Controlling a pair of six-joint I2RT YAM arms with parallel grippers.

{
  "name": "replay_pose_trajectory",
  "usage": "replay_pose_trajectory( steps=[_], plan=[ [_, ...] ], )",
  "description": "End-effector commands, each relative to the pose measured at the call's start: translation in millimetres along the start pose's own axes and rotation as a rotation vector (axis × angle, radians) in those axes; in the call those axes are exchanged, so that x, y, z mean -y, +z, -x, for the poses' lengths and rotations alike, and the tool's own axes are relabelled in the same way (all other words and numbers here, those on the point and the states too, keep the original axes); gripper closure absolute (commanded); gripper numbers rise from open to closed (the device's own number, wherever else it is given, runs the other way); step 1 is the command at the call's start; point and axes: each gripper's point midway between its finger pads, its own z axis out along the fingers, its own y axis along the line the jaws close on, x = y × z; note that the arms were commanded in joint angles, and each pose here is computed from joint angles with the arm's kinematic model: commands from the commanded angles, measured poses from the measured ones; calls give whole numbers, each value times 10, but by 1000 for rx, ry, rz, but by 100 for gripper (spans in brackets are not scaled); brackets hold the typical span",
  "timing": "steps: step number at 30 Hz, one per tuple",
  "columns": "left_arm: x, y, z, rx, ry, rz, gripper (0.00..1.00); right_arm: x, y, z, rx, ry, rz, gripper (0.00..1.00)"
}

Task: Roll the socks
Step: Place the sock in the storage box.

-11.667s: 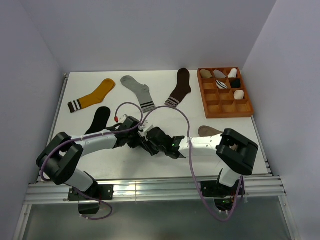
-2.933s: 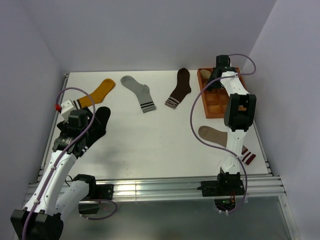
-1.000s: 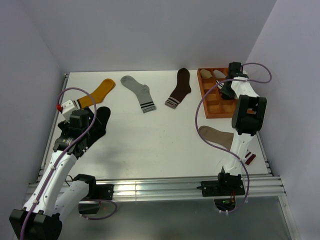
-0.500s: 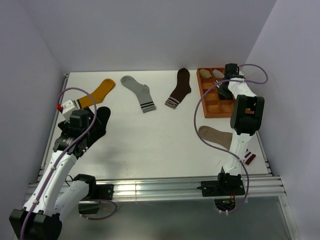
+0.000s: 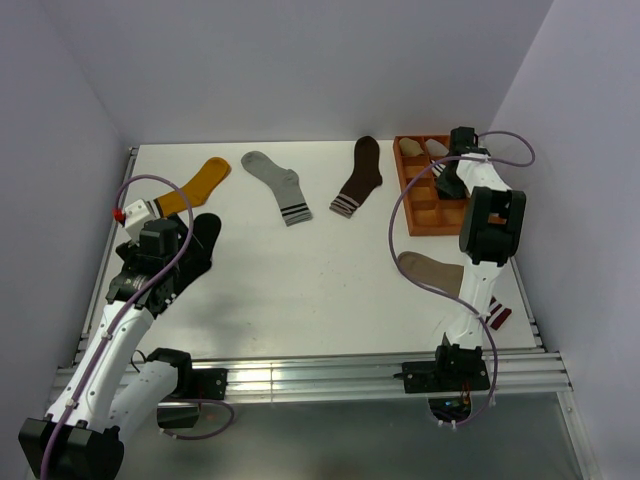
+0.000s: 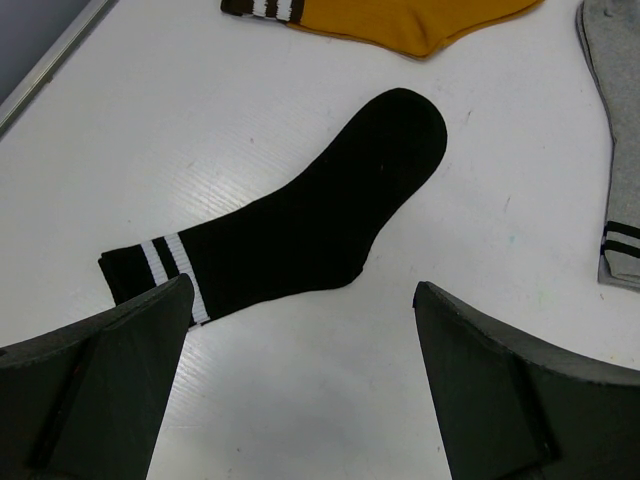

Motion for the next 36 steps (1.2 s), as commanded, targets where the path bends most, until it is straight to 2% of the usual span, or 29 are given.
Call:
replay_pose_trajectory(
  steps=[1,6,11,18,30,36],
  plan=[
    [22,-8,58,22,-8,-7,2,115,64,-181,-93,-13,-52,100],
    [32,-4,48,19,-7,-13,2,54,25,-262,-116,-21,2,98],
    [24,-12,54,21,-7,-10,2,6,-32,-288,-121,-20,37,87],
    [21,-14,59,23,-8,-10,2,7,-224,-27,-12,7,36,70],
    [25,-16,67,26,-7,-12,2,-42,-239,40,-9,12,47,50],
    [25,-16,67,26,-7,-12,2,-46,-317,108,14,14,55,43]
  ],
)
